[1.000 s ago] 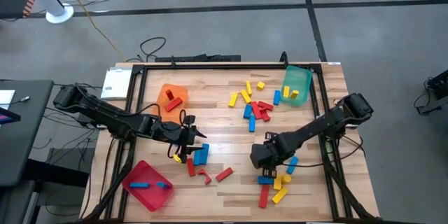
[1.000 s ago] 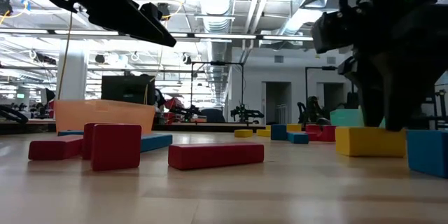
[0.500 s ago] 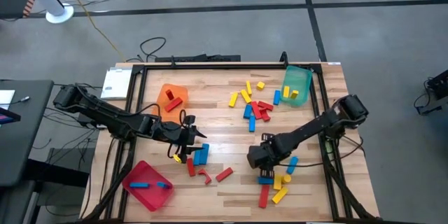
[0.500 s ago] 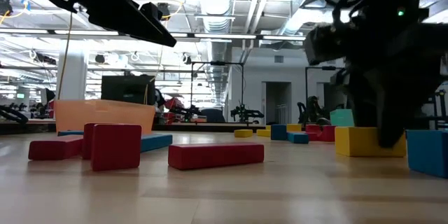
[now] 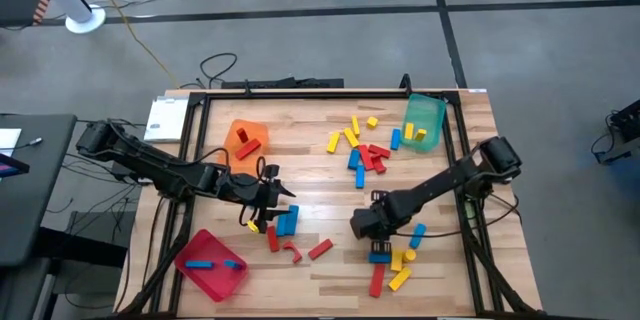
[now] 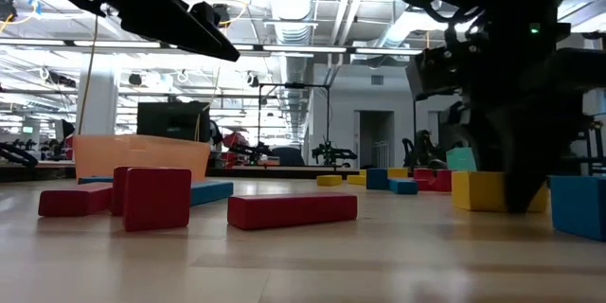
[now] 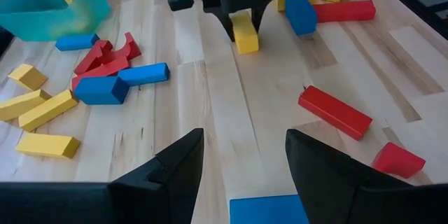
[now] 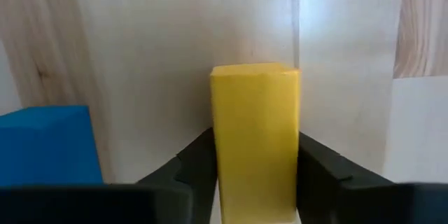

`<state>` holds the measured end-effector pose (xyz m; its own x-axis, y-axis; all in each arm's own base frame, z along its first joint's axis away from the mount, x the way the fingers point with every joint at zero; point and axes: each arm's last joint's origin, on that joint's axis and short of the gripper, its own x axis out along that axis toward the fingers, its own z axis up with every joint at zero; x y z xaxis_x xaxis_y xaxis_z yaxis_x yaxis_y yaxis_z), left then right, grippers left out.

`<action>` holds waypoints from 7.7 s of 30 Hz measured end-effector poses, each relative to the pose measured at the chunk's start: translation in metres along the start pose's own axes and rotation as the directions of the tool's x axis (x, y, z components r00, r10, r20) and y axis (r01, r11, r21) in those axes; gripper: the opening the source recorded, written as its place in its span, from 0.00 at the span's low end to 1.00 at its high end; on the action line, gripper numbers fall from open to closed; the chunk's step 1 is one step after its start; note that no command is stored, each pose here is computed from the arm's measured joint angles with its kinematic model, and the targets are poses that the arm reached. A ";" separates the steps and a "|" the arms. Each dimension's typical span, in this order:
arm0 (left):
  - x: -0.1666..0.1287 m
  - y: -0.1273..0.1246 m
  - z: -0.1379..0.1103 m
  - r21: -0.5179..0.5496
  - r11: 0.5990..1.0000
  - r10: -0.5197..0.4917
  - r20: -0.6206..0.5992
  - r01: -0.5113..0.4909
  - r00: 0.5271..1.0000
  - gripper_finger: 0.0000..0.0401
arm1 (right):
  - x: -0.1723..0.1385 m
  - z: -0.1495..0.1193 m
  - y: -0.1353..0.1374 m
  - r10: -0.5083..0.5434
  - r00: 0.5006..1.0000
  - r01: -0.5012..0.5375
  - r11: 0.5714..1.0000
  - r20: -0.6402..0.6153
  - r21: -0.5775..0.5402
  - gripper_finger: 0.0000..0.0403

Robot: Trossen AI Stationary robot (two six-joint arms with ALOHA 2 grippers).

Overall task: Sort blocks
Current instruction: Put the yellow wooden block into the green bin, then put the blue wooden block into the red bin

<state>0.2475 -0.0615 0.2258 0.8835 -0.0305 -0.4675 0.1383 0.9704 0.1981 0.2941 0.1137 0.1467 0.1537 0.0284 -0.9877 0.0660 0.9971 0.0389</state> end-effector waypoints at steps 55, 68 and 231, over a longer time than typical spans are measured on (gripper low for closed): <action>-0.001 0.009 0.023 0.220 0.976 -0.046 0.250 -0.010 0.967 0.49 | -0.159 0.017 -0.173 -0.402 0.795 0.239 0.896 0.455 0.374 0.35; 0.000 0.008 0.017 0.220 0.975 -0.057 0.185 0.015 0.981 0.49 | -0.184 -0.045 -0.253 -0.544 0.810 0.294 0.701 0.220 0.650 0.35; 0.036 0.040 -0.096 -0.278 0.892 0.043 -0.732 -0.356 0.680 0.49 | -0.073 -0.021 0.013 0.045 0.915 -0.001 0.994 0.402 -0.107 0.52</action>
<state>0.2425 -0.0005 0.1345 0.2793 0.1968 -0.9398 -0.3158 0.9432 0.1036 0.2627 0.1258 0.2156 0.5399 0.0418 -0.8407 -0.0402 0.9989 0.0239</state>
